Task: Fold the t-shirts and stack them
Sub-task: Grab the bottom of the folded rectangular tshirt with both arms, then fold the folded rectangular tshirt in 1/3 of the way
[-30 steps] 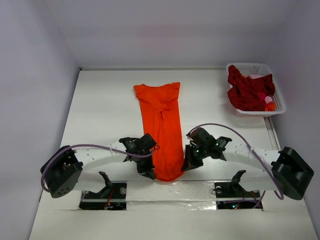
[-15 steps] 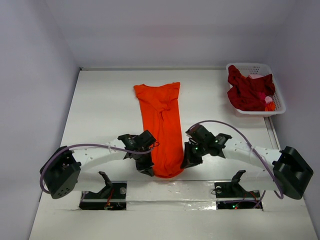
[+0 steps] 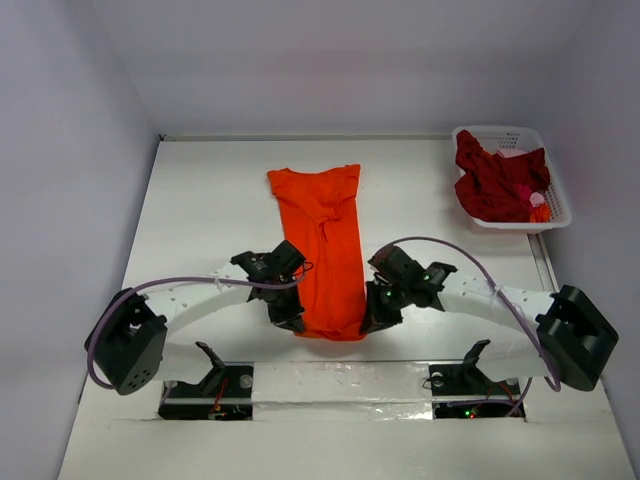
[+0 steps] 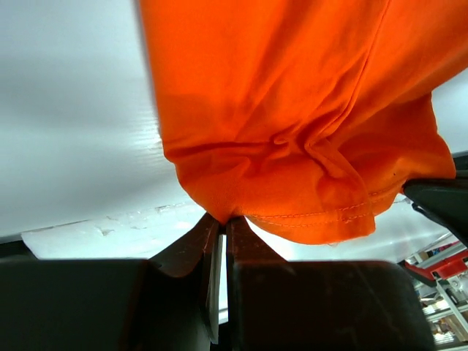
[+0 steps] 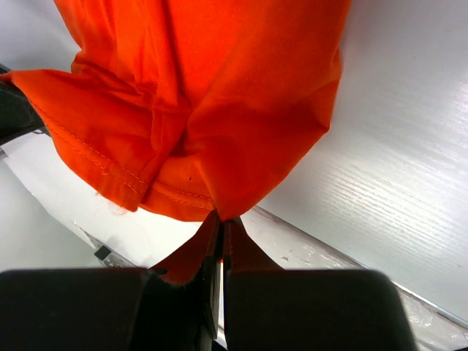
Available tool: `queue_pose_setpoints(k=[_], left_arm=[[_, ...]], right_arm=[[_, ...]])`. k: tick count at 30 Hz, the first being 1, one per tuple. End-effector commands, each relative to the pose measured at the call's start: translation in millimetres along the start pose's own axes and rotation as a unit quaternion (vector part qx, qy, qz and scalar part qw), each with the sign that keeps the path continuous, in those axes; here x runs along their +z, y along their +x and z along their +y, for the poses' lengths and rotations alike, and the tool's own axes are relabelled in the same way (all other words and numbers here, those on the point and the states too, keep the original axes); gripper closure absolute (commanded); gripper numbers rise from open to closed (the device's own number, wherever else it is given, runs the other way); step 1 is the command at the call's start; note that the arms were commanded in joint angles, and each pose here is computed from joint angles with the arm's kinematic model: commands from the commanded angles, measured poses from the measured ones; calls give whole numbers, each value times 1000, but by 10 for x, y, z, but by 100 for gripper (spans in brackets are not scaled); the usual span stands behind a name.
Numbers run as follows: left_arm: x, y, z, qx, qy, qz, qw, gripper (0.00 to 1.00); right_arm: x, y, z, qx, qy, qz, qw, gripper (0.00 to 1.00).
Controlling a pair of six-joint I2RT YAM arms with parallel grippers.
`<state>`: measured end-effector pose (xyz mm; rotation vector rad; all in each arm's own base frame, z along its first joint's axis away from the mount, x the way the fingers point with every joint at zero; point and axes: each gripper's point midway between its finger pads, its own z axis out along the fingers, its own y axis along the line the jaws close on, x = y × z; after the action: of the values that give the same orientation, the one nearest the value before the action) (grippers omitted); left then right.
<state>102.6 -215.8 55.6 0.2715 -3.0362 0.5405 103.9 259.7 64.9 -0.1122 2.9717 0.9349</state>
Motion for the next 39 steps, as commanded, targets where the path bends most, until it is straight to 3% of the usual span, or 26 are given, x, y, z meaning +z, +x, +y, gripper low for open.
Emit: queue_pose_setpoints(k=[1,39], left_arm=[[-85,-86,-27,15,-6,-10,1000,100],[-301,-728,17,4,-18,-48,999,100]], right_arm=[[-45,-124,101,-19,-2,-19,1000,100],[-97,-914,177,-25,4,-55,998,100]])
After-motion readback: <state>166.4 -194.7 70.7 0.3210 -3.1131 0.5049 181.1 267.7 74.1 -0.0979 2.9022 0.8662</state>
